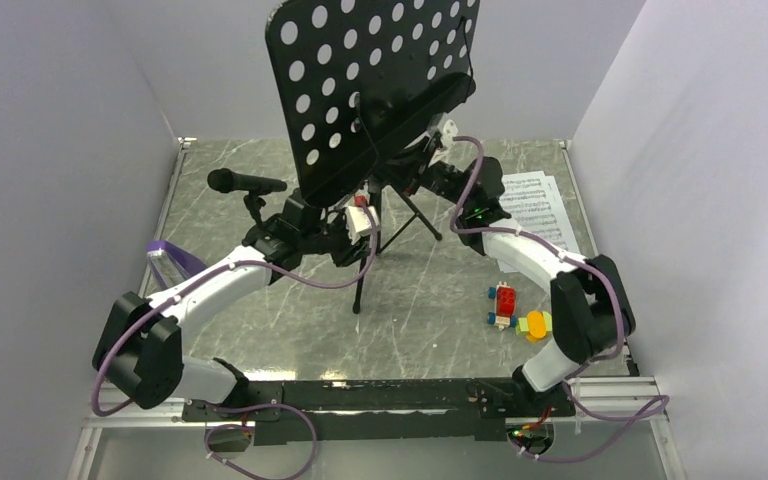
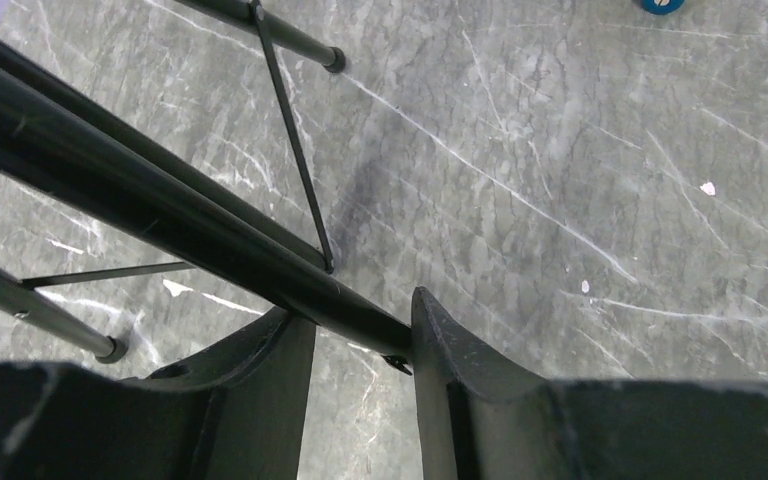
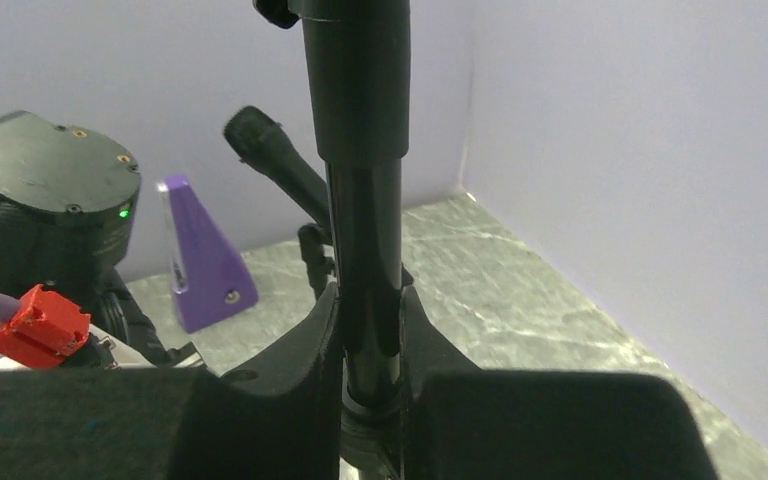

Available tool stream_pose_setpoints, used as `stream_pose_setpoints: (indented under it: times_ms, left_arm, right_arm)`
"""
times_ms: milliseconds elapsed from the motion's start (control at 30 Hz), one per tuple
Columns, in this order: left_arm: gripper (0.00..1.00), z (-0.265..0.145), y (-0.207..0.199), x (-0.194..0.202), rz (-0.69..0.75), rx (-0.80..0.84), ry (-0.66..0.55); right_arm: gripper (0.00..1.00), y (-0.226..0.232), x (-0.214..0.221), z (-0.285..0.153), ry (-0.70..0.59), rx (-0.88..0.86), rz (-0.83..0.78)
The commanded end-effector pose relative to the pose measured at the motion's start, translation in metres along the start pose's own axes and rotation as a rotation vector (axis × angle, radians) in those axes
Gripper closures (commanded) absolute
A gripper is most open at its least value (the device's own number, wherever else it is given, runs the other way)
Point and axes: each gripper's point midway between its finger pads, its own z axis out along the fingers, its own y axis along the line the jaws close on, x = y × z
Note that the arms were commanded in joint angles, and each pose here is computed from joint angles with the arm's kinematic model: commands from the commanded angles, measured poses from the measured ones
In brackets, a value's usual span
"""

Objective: Pack up the instrument practice props

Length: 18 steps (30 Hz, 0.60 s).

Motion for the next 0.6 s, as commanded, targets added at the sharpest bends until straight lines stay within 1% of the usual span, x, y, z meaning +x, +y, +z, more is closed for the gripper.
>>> stream_pose_setpoints:
  times_ms: [0, 133, 167, 267, 367, 467, 567]
  left_arm:
    - [1.0, -0.024, 0.005, -0.057, 0.119, 0.013, -0.131]
    - [1.0, -0.036, 0.006, -0.077, 0.144, 0.027, -0.194]
    - [1.0, -0.039, 0.005, -0.082, 0.154, 0.029, -0.208]
    - [0.99, -0.048, 0.005, -0.098, 0.168, 0.038, -0.254]
    - [1.0, -0.059, -0.003, -0.117, 0.182, 0.055, -0.327]
    - [1.0, -0.071, -0.005, -0.142, 0.181, 0.037, -0.41]
    - [1.0, -0.083, -0.006, -0.162, 0.193, 0.024, -0.442]
  right_arm:
    - [1.0, -0.005, -0.063, 0.01, -0.005, 0.177, -0.102]
    - [1.0, 0.008, -0.078, 0.007, 0.043, 0.206, -0.199]
    - [1.0, 0.01, -0.076, 0.005, 0.071, 0.221, -0.199]
    - [1.0, 0.015, -0.091, 0.002, 0.105, 0.232, -0.243]
    - [1.0, 0.024, -0.113, 0.004, 0.114, 0.218, -0.295]
    - [1.0, 0.034, -0.138, 0.005, 0.105, 0.219, -0.331]
    - [1.0, 0.047, -0.152, 0.005, 0.106, 0.197, -0.351]
